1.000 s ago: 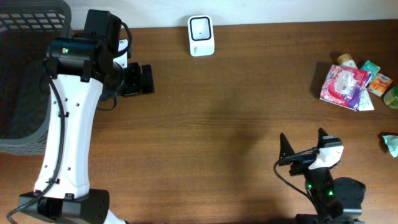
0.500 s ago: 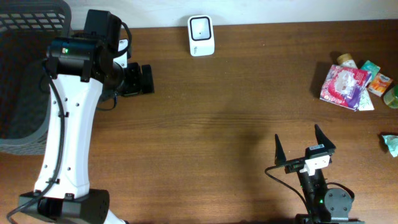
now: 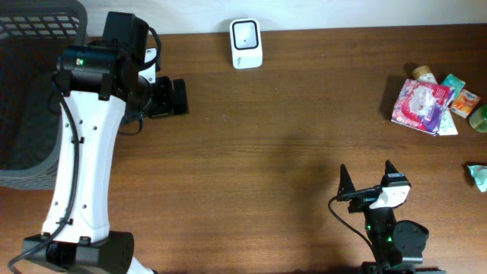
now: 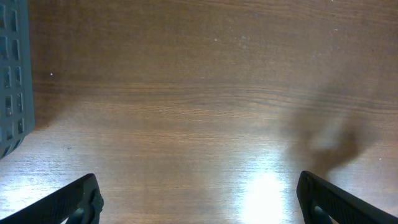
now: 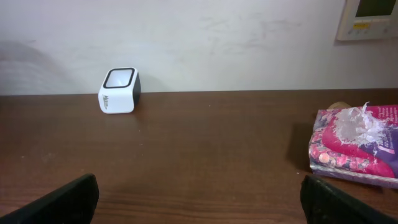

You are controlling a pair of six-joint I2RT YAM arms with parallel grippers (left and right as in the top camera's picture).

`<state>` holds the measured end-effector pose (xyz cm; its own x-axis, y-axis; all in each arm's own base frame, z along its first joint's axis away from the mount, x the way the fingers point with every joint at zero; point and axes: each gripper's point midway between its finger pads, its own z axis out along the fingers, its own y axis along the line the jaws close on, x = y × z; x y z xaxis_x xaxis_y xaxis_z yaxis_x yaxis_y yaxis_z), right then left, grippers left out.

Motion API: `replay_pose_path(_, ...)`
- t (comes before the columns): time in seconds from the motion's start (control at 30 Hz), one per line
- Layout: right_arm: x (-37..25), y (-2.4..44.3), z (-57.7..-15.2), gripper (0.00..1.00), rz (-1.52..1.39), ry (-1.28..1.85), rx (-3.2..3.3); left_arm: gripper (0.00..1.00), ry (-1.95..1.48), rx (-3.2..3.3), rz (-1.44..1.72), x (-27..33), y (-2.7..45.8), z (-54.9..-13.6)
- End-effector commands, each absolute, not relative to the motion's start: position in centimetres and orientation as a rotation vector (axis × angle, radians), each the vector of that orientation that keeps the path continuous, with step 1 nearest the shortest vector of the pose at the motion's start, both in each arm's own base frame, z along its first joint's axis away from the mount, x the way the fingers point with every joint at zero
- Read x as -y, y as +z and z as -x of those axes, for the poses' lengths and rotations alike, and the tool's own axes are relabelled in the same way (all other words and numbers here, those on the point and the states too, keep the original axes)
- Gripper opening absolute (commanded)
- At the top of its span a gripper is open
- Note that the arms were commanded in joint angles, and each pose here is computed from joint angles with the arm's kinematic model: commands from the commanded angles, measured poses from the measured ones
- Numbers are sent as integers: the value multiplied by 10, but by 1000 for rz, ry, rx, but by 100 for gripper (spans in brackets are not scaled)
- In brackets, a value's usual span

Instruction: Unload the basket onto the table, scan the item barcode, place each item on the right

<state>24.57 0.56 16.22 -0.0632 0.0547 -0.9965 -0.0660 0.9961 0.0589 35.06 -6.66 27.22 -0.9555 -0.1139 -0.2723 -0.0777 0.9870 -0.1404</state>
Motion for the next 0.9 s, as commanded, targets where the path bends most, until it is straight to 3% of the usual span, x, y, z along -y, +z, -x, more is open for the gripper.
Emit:
replay_pose_path(0.0,-5,159,-246,99,-7,101,-1637,99,-178,-2843,113,67,274,-351)
replay_pose_path(0.63,-5,159,-246,99,-7,101,-1637,99,-119,-2753,119,55,286,-332)
replay_pose_path(0.87,-5,159,-246,99,-7,101,-1636,99,-105,-2529,-94,47,231,-282)
